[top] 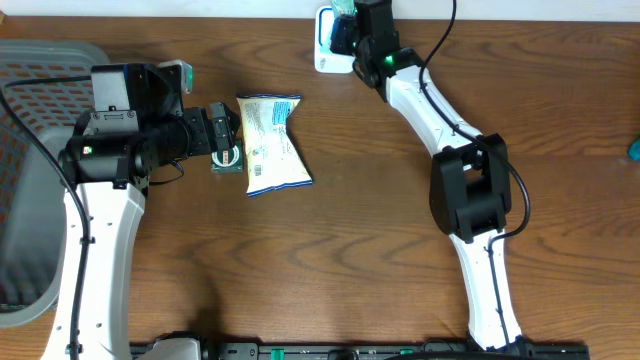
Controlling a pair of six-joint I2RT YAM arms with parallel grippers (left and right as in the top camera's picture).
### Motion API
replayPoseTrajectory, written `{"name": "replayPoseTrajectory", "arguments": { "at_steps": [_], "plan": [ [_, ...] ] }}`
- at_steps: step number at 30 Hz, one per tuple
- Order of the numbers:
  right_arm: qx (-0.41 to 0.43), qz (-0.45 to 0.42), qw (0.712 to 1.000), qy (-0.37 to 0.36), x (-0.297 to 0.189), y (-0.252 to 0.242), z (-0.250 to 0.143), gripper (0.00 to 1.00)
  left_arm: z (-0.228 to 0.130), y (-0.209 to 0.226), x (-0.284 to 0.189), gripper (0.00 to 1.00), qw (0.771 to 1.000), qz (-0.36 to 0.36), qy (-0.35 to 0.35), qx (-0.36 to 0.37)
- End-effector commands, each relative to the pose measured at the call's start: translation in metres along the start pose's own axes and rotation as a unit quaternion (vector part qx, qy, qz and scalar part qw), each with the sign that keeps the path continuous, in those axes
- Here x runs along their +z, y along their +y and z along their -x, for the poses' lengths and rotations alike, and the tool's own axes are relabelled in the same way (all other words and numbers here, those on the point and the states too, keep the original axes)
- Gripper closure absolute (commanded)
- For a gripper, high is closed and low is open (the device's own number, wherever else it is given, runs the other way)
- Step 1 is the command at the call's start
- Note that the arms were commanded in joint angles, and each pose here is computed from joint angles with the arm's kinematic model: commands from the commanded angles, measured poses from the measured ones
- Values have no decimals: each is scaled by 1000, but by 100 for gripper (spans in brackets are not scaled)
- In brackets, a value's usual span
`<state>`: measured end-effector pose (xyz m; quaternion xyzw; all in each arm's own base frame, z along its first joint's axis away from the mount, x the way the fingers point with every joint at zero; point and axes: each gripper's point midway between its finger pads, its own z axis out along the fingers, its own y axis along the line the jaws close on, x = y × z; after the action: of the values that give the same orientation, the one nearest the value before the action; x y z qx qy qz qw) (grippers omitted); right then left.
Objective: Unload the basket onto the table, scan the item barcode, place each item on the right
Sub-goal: 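Carry the wipes pack to the far right and drop it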
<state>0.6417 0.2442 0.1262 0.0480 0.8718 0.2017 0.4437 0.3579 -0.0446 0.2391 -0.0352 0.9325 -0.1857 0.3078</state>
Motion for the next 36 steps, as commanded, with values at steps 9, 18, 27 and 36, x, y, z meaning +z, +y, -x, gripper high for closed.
{"name": "replayPoseTrajectory", "arguments": {
  "at_steps": [9,18,27,36],
  "plan": [
    [47,-102,994,2,-97,-102,87,99,1,1,1,2,1000,3,0,7],
    [119,-340,930,74,-175,-284,63,99,1,1,1,2,1000,3,0,7],
    [138,-451,873,124,-242,-408,39,92,1,1,1,2,1000,3,0,7],
    [194,-464,854,129,-272,-465,23,38,1,1,1,2,1000,3,0,7]
  ]
}}
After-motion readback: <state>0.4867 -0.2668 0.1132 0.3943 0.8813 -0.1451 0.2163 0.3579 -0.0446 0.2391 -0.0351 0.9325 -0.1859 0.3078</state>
